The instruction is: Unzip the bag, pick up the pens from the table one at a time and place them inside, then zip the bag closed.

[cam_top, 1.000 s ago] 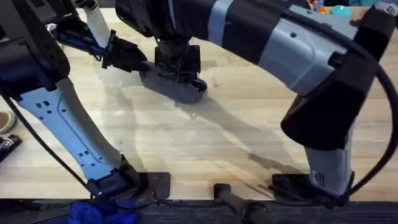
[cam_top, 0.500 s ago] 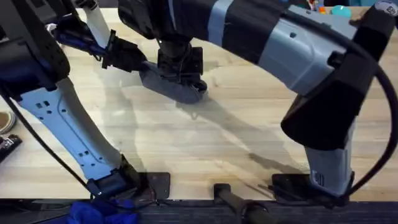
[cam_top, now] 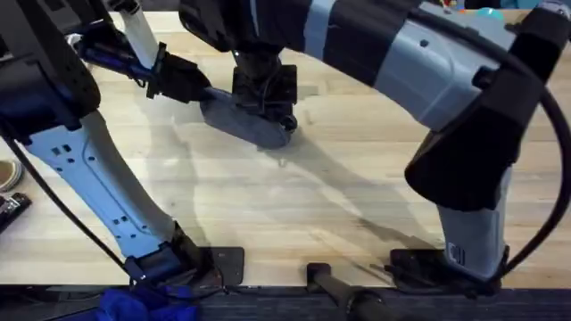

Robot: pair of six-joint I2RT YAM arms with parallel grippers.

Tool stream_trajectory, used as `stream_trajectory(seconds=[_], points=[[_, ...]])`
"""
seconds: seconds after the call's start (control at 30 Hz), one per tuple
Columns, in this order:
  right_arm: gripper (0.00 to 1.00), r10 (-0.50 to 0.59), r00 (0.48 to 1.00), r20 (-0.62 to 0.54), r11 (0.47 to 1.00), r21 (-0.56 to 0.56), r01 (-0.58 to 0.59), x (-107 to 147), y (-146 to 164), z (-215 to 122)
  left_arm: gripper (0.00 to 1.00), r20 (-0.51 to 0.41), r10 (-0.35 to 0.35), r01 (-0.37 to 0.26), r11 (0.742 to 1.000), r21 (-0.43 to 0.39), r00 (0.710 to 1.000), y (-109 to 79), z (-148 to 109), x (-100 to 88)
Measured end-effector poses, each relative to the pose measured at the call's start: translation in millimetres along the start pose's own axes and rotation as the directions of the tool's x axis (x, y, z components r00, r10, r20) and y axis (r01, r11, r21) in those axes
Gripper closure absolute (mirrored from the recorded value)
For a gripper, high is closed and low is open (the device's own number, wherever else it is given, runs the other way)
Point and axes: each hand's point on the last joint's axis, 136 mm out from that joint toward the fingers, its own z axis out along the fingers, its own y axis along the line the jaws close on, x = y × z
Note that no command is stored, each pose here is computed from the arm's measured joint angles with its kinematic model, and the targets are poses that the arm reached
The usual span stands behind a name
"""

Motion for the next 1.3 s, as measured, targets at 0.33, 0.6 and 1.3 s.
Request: stream_trajectory(seconds=[0.33, 0.6, 1.3], points=[[0.972, -0.006, 1.000, -0.028, 0.999, 0.045, 0.007, 5.1, -12.3, 0.4, 0.959, -0.001, 0.001, -0.001, 1.000, 0.000, 1.000, 0.2, 0.0, 0.1], [0.973, -0.008, 0.999, -0.040, 0.998, 0.070, 0.010, 9.9, -21.0, 5.0, 0.959, -0.001, 0.001, -0.001, 1.000, -0.001, 1.000, 0.2, 0.0, 0.2], [0.973, 0.079, 0.996, -0.052, 0.992, -0.092, -0.084, 40.9, -74.4, 12.2, 0.959, -0.002, 0.002, -0.002, 1.000, -0.002, 1.000, 0.6, -0.1, 0.6]])
